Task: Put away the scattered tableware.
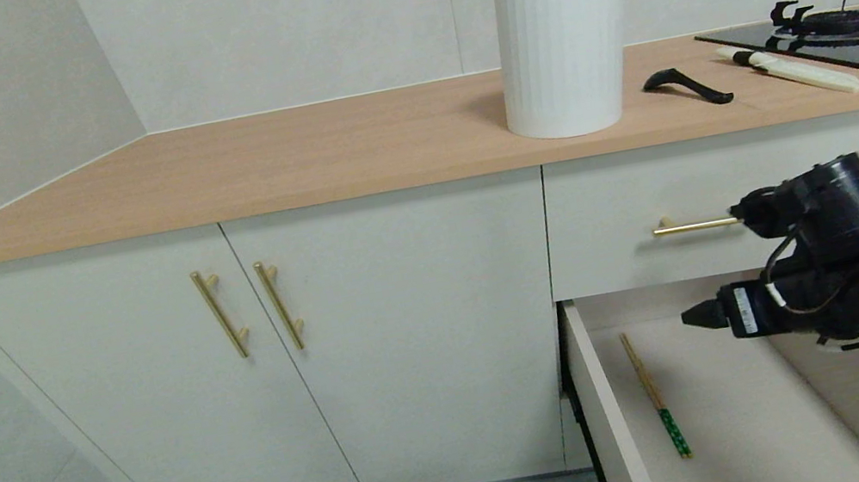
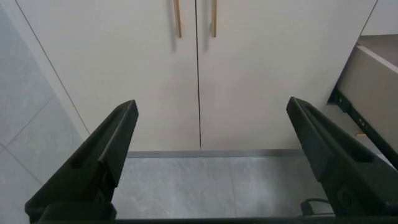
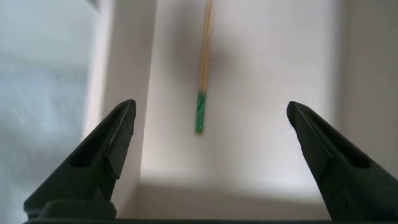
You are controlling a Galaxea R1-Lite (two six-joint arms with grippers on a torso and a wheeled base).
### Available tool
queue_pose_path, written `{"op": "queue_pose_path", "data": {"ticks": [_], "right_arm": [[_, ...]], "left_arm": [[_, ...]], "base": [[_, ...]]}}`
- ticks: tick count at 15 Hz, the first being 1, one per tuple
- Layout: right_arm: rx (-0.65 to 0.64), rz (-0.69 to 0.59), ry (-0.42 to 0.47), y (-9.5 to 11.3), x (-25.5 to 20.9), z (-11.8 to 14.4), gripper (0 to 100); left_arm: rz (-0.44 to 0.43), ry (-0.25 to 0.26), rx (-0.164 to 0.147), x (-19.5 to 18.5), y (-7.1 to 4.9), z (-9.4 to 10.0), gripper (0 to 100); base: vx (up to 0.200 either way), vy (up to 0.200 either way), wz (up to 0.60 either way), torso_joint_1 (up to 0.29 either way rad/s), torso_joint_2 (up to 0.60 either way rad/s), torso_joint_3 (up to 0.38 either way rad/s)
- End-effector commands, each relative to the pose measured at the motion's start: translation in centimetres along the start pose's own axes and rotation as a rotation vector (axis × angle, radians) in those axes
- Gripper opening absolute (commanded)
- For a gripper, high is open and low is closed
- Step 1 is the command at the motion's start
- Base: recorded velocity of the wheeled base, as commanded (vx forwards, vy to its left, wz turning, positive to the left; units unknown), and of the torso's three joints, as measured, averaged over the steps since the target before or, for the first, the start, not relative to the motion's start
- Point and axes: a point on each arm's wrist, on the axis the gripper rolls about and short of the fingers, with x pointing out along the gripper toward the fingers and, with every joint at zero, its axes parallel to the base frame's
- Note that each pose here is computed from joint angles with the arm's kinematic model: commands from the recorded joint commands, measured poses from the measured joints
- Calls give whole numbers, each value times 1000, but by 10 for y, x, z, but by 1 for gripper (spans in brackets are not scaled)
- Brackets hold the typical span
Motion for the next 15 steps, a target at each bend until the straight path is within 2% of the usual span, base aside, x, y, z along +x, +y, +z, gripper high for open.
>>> {"op": "queue_pose_path", "data": {"ticks": [1,2,5,10,15], "right_arm": [[12,1,-169,-14,-52,17,100],[-8,-8,-220,-19,-68,21,100],[-29,-4,-270,-21,-85,22,100],[-40,-7,-258,-21,-82,19,100],[-40,-7,-251,-21,-81,19,100]], "left_arm": [[1,0,0,0,0,0,100],[1,0,0,0,0,0,100],[1,0,0,0,0,0,100],[1,0,0,0,0,0,100],[1,0,0,0,0,0,100]], "base": [[0,0,0,0,0,0],[0,0,0,0,0,0],[0,0,0,0,0,0],[0,0,0,66,-233,-225],[0,0,0,132,-515,-312]]}}
